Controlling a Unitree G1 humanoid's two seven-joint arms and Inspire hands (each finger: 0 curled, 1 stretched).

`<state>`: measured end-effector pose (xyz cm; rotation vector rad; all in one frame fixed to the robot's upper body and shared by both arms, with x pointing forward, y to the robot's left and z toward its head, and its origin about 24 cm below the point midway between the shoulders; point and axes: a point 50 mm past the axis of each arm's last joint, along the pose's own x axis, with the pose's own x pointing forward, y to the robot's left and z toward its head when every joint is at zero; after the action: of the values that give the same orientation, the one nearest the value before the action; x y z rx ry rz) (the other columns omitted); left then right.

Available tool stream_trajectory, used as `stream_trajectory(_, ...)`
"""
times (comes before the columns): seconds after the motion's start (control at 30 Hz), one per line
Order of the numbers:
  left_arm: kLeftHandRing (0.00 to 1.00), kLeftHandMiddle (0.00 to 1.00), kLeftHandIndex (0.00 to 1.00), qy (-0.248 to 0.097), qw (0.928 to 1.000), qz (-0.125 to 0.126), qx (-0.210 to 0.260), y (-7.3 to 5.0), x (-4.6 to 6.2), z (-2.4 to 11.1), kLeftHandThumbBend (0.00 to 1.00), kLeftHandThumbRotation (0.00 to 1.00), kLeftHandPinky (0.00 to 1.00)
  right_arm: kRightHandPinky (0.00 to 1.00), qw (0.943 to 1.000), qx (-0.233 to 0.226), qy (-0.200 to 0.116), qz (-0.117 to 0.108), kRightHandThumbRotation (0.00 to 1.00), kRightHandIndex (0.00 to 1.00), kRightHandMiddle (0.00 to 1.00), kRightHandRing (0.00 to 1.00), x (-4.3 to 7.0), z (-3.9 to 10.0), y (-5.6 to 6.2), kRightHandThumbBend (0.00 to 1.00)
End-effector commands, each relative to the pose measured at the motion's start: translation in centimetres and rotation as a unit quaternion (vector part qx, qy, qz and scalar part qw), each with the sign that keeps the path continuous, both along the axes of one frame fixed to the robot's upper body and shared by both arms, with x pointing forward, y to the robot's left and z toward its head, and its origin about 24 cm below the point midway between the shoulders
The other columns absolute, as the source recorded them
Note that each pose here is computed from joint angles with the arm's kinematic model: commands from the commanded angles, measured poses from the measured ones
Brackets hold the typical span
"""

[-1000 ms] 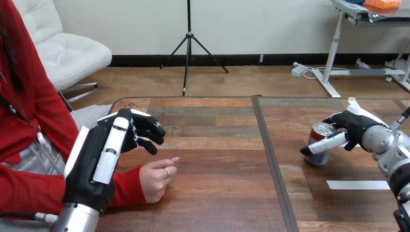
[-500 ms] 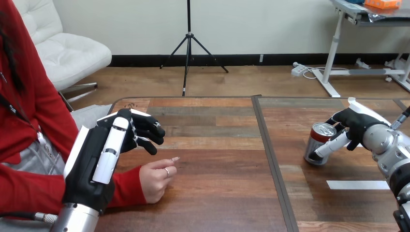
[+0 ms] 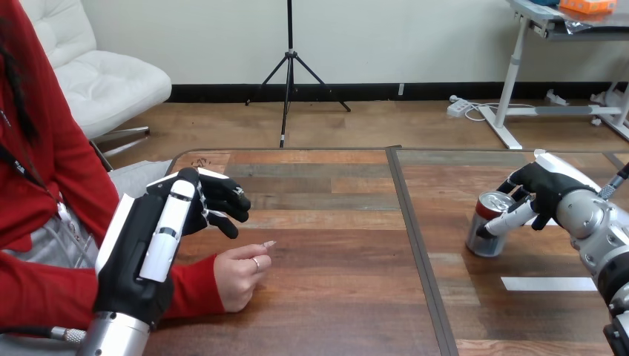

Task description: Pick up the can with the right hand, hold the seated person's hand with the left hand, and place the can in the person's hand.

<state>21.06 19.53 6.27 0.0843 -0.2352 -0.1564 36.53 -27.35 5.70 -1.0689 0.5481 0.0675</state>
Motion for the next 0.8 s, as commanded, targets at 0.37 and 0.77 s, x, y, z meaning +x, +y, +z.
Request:
stream_trajectory(0.37,0.52,0.52,0.47,-0.046,0.9989,-0.001,0.003,0.05,0.74,2.01,0.01,1.00,0.39,0.44,0.9981,0.011,-0.061,0.002,0.00,0.52,0.53,0.48,0.91,1.93,0.09,0.71)
stream_trajectory(0.77,0.51,0.51,0.47,-0.048,0.9989,0.001,0.003,0.07,0.78,1.99,0.00,1.00,0.38,0.41,0.9978,0.009,-0.065,0.002,0.00,0.51,0.47,0.43,0.94,1.96,0.16,0.72)
